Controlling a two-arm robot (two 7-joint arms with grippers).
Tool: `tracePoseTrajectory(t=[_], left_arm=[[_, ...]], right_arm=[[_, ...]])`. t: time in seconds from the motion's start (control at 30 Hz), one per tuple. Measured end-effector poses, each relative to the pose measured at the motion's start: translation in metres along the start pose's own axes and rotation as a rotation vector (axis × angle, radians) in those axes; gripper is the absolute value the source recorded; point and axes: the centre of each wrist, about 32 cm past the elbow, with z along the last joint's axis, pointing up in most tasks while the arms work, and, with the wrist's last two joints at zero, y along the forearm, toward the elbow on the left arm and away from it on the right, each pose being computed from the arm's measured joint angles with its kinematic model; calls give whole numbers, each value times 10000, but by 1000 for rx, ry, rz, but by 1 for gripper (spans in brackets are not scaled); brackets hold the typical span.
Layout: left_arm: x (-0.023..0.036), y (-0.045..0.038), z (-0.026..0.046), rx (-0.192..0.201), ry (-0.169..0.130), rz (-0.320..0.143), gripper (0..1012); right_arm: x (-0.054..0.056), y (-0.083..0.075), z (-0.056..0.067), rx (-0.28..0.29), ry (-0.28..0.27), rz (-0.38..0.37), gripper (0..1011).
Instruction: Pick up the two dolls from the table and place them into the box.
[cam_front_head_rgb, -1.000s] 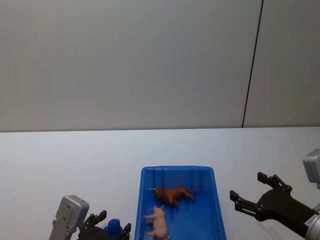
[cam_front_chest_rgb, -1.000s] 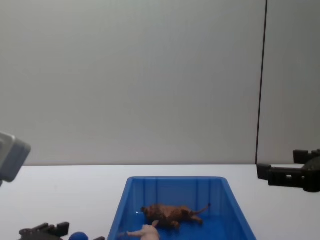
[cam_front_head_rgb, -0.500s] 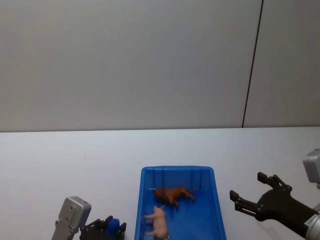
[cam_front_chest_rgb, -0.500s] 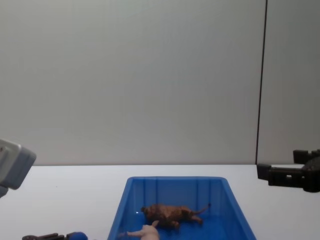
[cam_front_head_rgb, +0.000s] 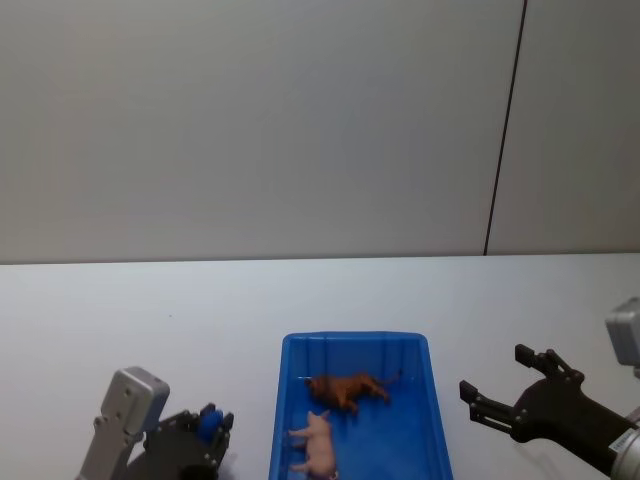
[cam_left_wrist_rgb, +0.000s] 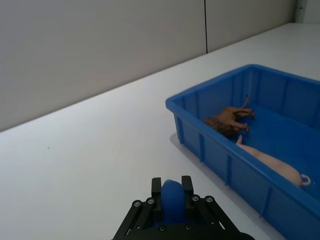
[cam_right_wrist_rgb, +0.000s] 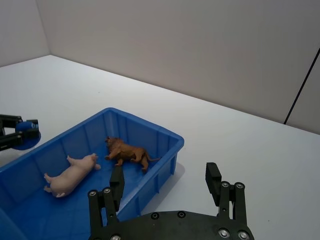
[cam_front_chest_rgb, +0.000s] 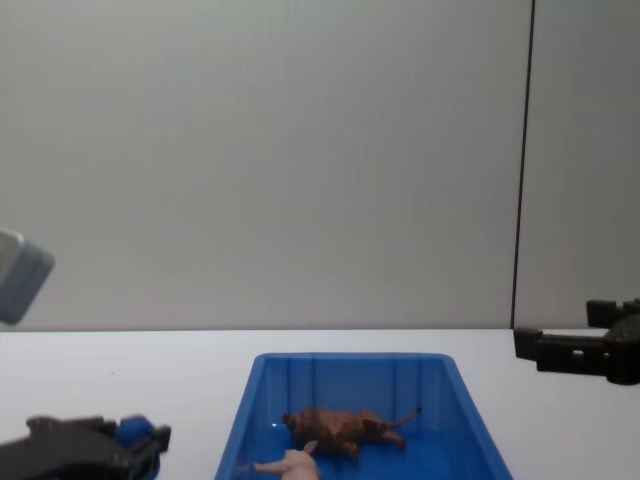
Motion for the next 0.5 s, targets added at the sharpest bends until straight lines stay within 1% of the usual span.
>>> tracePoseTrajectory(t=[0.07,0.13,0.23,0.27,0.37,0.4,0.47,0.5], left_arm=[[9,3,35,-10,-8,5,226],[25,-7,130,-41,-28,11,216],[27,-26,205,-65,-43,10,199],[22,-44,249,-80,-51,8,190],[9,-81,325,-105,-62,0,178],[-4,-109,372,-121,-69,-9,170],[-23,-139,412,-135,-74,-20,161],[-47,-178,460,-152,-78,-32,156]], right_arm=[[0,0,0,0,0,0,1001],[0,0,0,0,0,0,1001],[0,0,0,0,0,0,1001],[0,0,0,0,0,0,1001],[0,0,0,0,0,0,1001],[0,0,0,0,0,0,1001],[0,0,0,0,0,0,1001],[0,0,0,0,0,0,1001]])
